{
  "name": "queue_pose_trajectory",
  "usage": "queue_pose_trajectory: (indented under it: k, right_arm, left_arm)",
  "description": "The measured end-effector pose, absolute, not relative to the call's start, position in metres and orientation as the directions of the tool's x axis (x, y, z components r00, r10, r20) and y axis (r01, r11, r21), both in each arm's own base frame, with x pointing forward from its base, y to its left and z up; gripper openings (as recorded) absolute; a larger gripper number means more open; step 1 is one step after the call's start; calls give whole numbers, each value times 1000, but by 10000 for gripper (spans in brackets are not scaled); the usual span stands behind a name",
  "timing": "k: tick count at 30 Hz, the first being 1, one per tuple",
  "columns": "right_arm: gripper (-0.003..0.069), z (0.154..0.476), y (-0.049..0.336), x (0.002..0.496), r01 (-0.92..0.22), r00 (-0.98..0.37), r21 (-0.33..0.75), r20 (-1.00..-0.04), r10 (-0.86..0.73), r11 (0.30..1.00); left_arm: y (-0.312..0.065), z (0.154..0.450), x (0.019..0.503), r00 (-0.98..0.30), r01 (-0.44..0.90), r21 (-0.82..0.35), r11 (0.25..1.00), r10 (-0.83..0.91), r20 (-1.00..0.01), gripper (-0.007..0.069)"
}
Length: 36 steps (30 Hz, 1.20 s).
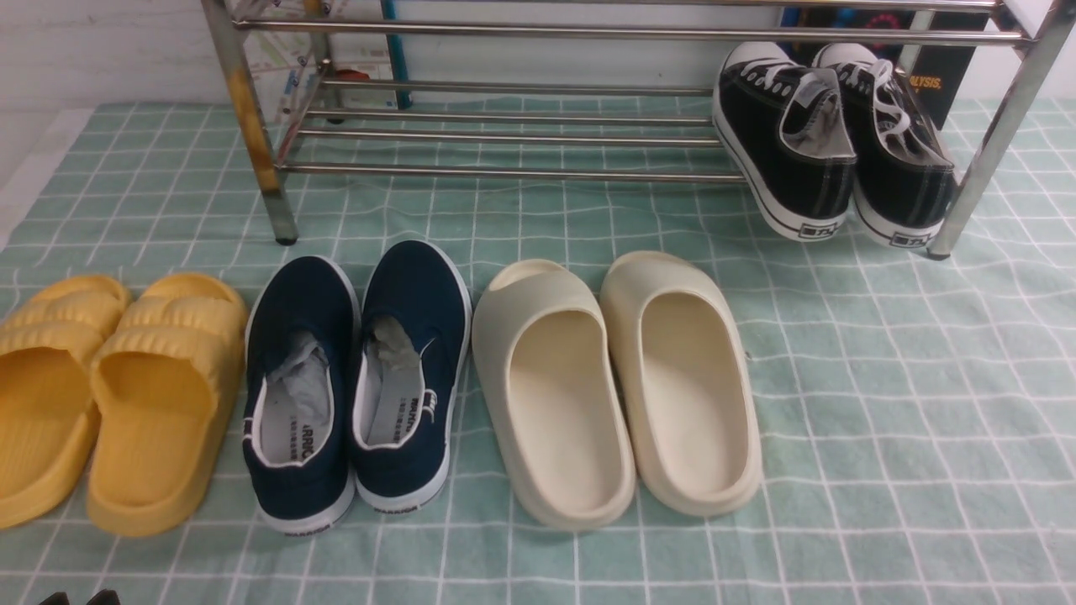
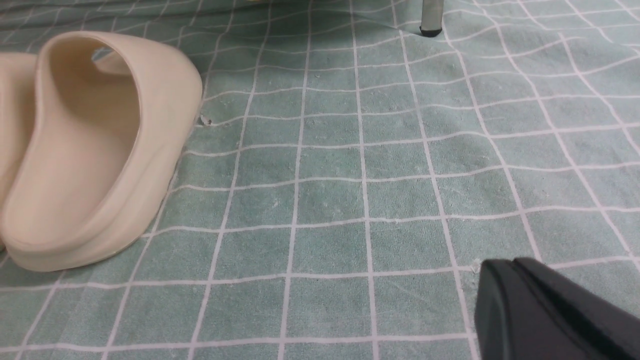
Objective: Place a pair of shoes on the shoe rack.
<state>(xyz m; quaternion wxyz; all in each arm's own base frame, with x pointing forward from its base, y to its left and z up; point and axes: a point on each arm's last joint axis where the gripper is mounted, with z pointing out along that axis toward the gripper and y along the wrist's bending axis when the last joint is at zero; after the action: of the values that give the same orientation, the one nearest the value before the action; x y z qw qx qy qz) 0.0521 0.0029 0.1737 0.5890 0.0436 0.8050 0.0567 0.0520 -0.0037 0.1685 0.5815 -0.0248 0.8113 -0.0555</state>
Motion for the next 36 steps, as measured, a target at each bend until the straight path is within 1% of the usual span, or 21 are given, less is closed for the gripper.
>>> queue_pose_trajectory:
  k: [36]
  right_arm:
    - [69, 174, 3, 52, 3, -302, 143, -943, 137, 990]
  left_arm:
    - [-4, 168, 52, -323, 24, -119, 993, -105, -941, 238]
